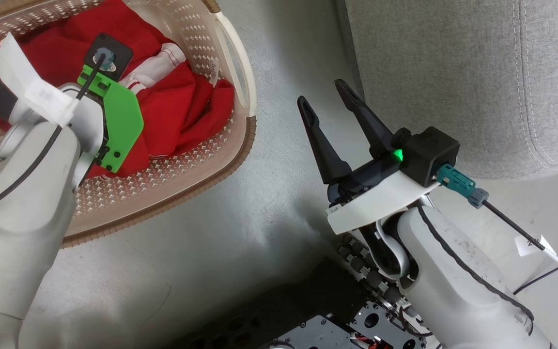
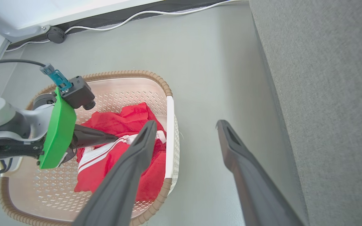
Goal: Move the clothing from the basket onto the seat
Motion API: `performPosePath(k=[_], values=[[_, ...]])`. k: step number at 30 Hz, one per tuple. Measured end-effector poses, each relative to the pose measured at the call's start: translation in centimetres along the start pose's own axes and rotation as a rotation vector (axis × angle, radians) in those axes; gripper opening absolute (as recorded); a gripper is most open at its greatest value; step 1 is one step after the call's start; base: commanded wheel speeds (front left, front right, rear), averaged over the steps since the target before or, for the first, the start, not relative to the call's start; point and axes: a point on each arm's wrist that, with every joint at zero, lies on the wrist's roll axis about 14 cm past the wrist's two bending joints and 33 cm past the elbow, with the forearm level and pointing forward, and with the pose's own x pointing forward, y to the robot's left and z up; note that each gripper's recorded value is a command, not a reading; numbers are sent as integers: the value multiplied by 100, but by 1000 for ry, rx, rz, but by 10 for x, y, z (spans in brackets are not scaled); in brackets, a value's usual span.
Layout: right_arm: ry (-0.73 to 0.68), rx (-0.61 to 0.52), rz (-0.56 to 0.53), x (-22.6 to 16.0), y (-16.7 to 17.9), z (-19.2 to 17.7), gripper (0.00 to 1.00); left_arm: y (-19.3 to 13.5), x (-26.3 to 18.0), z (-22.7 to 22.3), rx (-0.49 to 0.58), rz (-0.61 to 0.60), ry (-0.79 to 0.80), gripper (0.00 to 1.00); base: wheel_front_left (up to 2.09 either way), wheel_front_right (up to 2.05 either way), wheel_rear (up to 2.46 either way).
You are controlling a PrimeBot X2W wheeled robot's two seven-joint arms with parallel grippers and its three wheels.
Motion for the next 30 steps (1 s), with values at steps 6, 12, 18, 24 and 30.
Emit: performPosePath(k=[6, 12, 18, 24, 30], values=[[-5, -1, -3, 0, -1, 2, 100, -7, 0, 0, -12, -19, 4, 0, 0, 0, 0], [-9, -5, -5, 0, -2, 3, 100, -15, -2, 10, -42, -42, -36, 0, 0, 0, 0], [-21, -19, -6, 1, -2, 7, 100, -15, -13, 34, -98, -40, -131, 0, 0, 0, 0], [-39, -35, -11, 2, -4, 14, 100, -11, -29, 62, -149, -28, -253, 0, 0, 0, 0], [-75, -79, -27, 3, -9, 27, 100, 8, -61, 97, -232, 37, -444, 0, 0, 0, 0]])
